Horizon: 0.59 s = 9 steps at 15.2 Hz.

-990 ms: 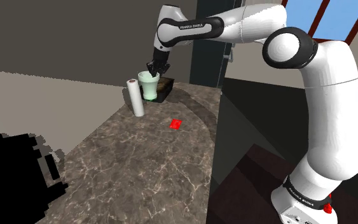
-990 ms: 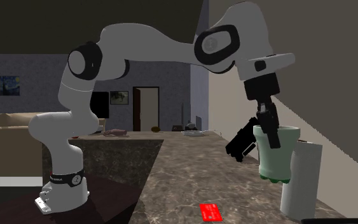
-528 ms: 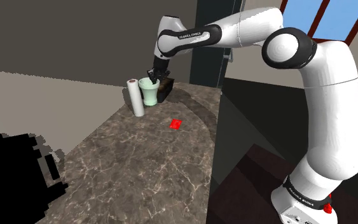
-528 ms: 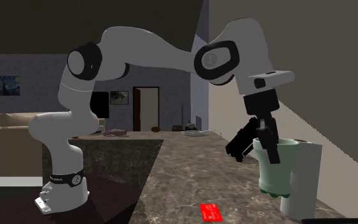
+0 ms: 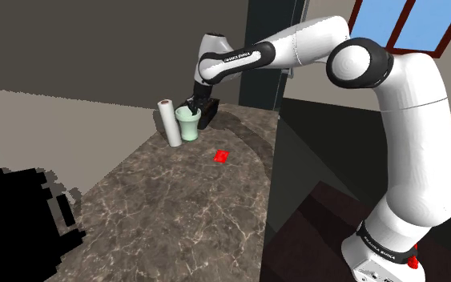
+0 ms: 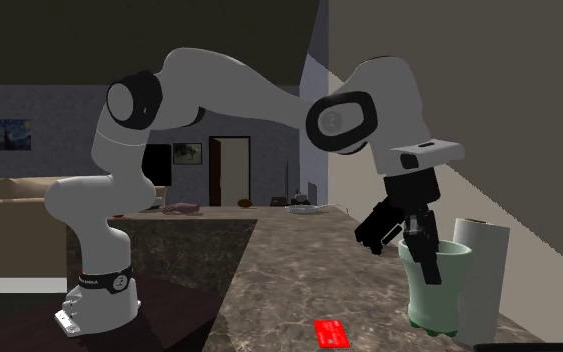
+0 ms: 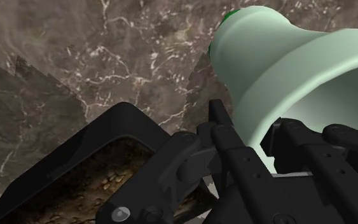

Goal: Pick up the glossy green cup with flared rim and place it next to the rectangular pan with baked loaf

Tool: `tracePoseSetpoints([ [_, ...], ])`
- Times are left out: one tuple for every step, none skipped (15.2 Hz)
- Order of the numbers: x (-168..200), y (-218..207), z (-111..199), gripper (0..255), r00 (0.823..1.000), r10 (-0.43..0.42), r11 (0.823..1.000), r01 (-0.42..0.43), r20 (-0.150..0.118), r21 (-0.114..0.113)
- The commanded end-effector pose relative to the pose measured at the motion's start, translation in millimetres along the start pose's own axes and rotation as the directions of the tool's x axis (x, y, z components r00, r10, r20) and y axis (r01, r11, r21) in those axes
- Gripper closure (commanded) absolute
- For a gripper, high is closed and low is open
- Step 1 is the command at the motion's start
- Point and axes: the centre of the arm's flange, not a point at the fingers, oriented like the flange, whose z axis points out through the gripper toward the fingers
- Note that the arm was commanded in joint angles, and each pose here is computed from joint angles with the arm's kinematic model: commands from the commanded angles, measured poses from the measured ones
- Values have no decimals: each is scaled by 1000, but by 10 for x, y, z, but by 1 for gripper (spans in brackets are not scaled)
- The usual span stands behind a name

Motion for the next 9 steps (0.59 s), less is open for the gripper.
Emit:
tracePoseSetpoints([
  [-26,8,101,255,1000,0,1000,0,-1,0],
  [-38,14,152,255,1000,0,1000,0,-1,0],
  [-49,20,203,255,1000,0,1000,0,-1,0],
  [-52,21,216,255,1000,0,1000,0,-1,0],
  [-52,21,216,255,1000,0,1000,0,-1,0],
  [-52,21,216,255,1000,0,1000,0,-1,0],
  [-52,21,216,255,1000,0,1000,0,-1,0],
  [-52,21,216,255,1000,0,1000,0,-1,0],
  [-52,21,216,255,1000,0,1000,0,-1,0],
])
